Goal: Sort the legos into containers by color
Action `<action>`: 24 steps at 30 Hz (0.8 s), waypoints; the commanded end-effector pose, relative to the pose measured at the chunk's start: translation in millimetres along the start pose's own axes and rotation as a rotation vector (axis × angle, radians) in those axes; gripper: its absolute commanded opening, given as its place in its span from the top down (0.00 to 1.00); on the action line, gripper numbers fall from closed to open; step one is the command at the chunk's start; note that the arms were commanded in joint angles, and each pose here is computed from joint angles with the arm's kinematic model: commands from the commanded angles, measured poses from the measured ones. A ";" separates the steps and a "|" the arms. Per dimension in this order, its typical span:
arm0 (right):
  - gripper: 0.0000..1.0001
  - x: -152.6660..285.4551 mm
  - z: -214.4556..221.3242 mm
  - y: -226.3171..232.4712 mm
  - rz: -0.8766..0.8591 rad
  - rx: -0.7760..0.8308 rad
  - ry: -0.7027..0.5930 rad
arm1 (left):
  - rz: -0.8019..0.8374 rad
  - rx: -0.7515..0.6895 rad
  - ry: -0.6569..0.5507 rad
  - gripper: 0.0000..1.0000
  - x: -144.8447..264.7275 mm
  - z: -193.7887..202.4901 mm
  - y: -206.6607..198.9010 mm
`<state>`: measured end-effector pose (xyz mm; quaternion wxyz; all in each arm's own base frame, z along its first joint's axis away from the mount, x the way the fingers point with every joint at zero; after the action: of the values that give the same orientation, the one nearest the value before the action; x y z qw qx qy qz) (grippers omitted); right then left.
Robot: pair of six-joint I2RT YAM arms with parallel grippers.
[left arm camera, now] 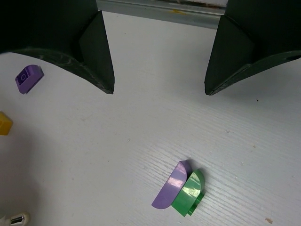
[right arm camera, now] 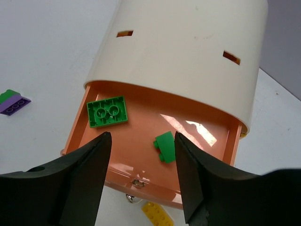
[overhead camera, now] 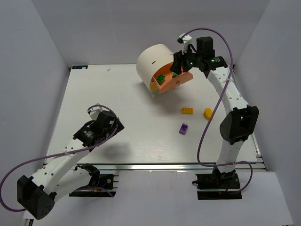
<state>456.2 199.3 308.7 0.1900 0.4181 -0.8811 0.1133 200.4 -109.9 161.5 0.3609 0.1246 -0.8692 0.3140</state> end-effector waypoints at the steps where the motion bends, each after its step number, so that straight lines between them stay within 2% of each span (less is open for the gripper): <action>1: 0.40 17.3 -29.1 -1.4 0.005 0.034 -0.075 | 0.033 -0.004 -0.008 0.14 1.9 -3.5 -6.7; 5: 0.55 45.2 -47.5 5.8 0.004 0.049 -0.162 | 0.026 -0.024 -0.008 0.23 -0.7 -1.9 -4.0; 6: 0.67 52.7 -55.4 2.8 0.017 0.062 -0.213 | 0.025 -0.031 -0.011 0.30 -1.7 -2.0 -3.8; 7: 0.73 69.3 -64.7 11.4 0.006 0.084 -0.258 | 0.016 -0.040 -0.013 0.33 -3.6 -1.8 -2.6; 8: 0.80 66.2 -45.7 14.5 -0.016 0.062 -0.239 | 0.012 -0.053 -0.015 0.38 -4.6 -2.0 -2.3; 9: 0.93 71.6 -48.4 13.7 -0.015 0.093 -0.283 | 0.009 -0.063 -0.019 0.48 -5.4 -2.7 -2.4; 10: 1.00 76.7 -44.7 22.1 -0.064 0.113 -0.306 | -0.003 -0.077 -0.018 0.54 -7.8 -3.0 -3.2; 11: 1.00 93.0 -49.4 32.8 -0.082 0.155 -0.346 | -0.013 -0.099 -0.024 0.59 -9.4 -4.4 -2.9; 12: 1.00 89.7 -30.8 40.8 -0.132 0.209 -0.339 | -0.020 -0.111 -0.026 0.63 -10.7 -5.0 -3.3; 13: 1.00 95.6 -24.3 57.7 -0.244 0.271 -0.361 | -0.029 -0.127 -0.026 0.70 -12.7 -5.6 -4.1; 14: 1.00 108.7 -23.8 72.6 -0.293 0.342 -0.383 | -0.041 -0.157 -0.021 0.73 -16.1 -6.1 -6.3; 15: 0.95 110.4 -12.9 83.7 -0.352 0.379 -0.382 | -0.037 -0.169 -0.019 0.75 -17.7 -6.6 -9.2; 17: 0.78 122.8 -1.2 111.7 -0.491 0.446 -0.404 | -0.057 -0.195 -0.009 0.76 -25.3 -8.4 -13.0; 18: 0.65 125.5 2.0 117.5 -0.515 0.449 -0.405 | -0.051 -0.203 0.002 0.76 -27.5 -7.4 -16.3; 21: 0.55 127.3 25.5 138.4 -0.590 0.441 -0.349 | -0.069 -0.208 0.023 0.64 -38.6 -13.4 -21.3; 22: 0.54 128.2 37.0 142.1 -0.595 0.458 -0.312 | -0.070 -0.208 0.030 0.58 -40.8 -15.2 -23.2; 23: 0.53 127.4 42.9 146.5 -0.605 0.466 -0.294 | -0.078 -0.213 0.034 0.47 -44.3 -19.3 -22.3; 24: 0.50 128.4 46.7 150.4 -0.611 0.475 -0.281 | -0.077 -0.218 0.043 0.44 -48.1 -21.6 -26.6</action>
<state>279.9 187.6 335.4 -0.0160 0.6680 -0.7215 0.1818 238.2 -112.5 134.2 0.4180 0.1340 -0.8764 0.1983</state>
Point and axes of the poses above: each gripper's point midway between its finger pads, its own x axis back along the fingers, its own y axis along the line the jaws close on, z = x × y, the point moved 4 cm from there along x, back along the fingers, and after that the axes turned 6 degrees about x, right-handed, at the moved point
